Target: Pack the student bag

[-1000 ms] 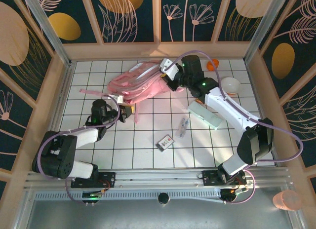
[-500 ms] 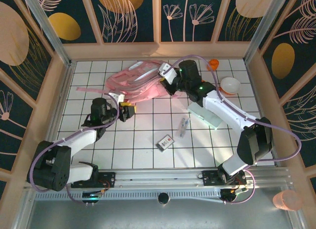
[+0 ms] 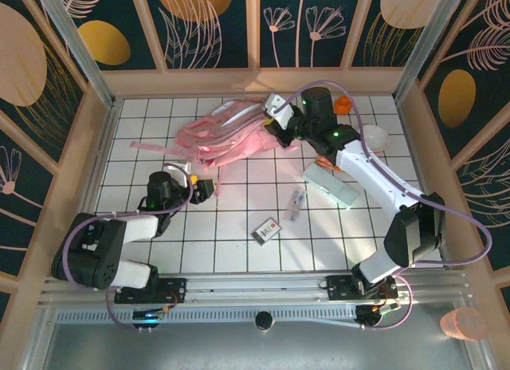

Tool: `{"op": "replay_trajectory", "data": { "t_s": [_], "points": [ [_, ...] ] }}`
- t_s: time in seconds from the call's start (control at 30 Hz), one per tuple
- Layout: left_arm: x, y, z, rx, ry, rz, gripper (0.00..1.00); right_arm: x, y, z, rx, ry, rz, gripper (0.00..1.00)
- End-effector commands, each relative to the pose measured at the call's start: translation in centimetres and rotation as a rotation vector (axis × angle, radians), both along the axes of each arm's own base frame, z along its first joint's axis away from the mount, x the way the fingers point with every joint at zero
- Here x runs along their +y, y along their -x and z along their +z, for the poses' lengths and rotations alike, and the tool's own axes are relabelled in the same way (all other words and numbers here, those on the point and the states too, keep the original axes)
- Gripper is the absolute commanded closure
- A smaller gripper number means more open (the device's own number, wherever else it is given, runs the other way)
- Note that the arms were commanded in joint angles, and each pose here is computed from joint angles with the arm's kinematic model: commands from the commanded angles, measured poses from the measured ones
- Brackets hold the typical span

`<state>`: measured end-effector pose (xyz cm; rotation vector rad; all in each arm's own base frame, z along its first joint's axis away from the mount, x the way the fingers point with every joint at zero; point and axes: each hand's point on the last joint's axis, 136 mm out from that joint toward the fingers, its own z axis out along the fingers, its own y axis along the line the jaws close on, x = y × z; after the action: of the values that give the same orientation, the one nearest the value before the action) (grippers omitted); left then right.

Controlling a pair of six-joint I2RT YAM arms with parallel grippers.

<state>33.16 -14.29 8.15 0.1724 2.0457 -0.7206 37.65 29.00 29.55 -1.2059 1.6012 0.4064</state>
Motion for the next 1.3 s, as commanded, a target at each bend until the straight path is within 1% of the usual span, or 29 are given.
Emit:
{"op": "replay_trajectory", "data": {
  "t_s": [0.0, 0.17, 0.27, 0.4, 0.53, 0.6, 0.63, 0.73, 0.87, 1.07, 1.17, 1.27],
  "points": [
    [-0.6, -2.0, 2.7, -0.140, 0.035, -0.011, 0.26, 0.3, 1.3, 7.7, -0.164, -0.119, 0.053, 1.00],
    [-1.1, -3.3, 3.3, -0.173, 0.091, -0.003, 0.28, 0.2, 1.5, 7.7, -0.156, -0.120, 0.056, 1.00],
    [-1.1, -3.7, 3.4, -0.187, 0.089, 0.000, 0.33, 0.2, 1.6, 7.8, -0.151, -0.122, 0.054, 1.00],
    [-1.2, -3.5, 3.1, -0.188, 0.069, -0.020, 0.55, 0.0, 1.6, 7.7, -0.147, -0.121, 0.045, 1.00],
    [-2.0, -2.8, 2.6, -0.151, 0.077, -0.073, 0.87, 0.0, 1.2, 7.3, -0.141, -0.123, 0.018, 1.00],
    [-2.4, -2.4, 2.8, -0.139, 0.097, -0.095, 0.95, -0.1, 1.0, 6.9, -0.140, -0.117, -0.011, 1.00],
    [-2.8, -2.1, 2.9, -0.136, 0.107, -0.118, 0.97, -0.1, 0.9, 6.5, -0.142, -0.116, -0.029, 1.00],
    [-3.5, -1.4, 3.5, -0.119, 0.121, -0.173, 1.00, 0.0, 0.9, 5.7, -0.146, -0.123, -0.065, 1.00],
    [-4.4, -0.6, 5.1, -0.121, 0.139, -0.238, 1.00, 0.7, 1.1, 4.6, -0.147, -0.119, -0.096, 1.00],
    [-5.8, 0.4, 7.2, -0.102, 0.169, -0.325, 1.00, 2.1, 1.5, 4.0, -0.143, -0.191, -0.119, 1.00],
    [-6.7, 1.0, 8.6, -0.108, 0.182, -0.377, 1.00, 2.8, 1.5, 2.8, -0.138, -0.175, -0.140, 1.00],
    [-7.2, 1.4, 10.5, -0.126, 0.191, -0.408, 1.00, 2.6, 0.8, 1.5, -0.131, -0.155, -0.193, 1.00]
  ]
}}
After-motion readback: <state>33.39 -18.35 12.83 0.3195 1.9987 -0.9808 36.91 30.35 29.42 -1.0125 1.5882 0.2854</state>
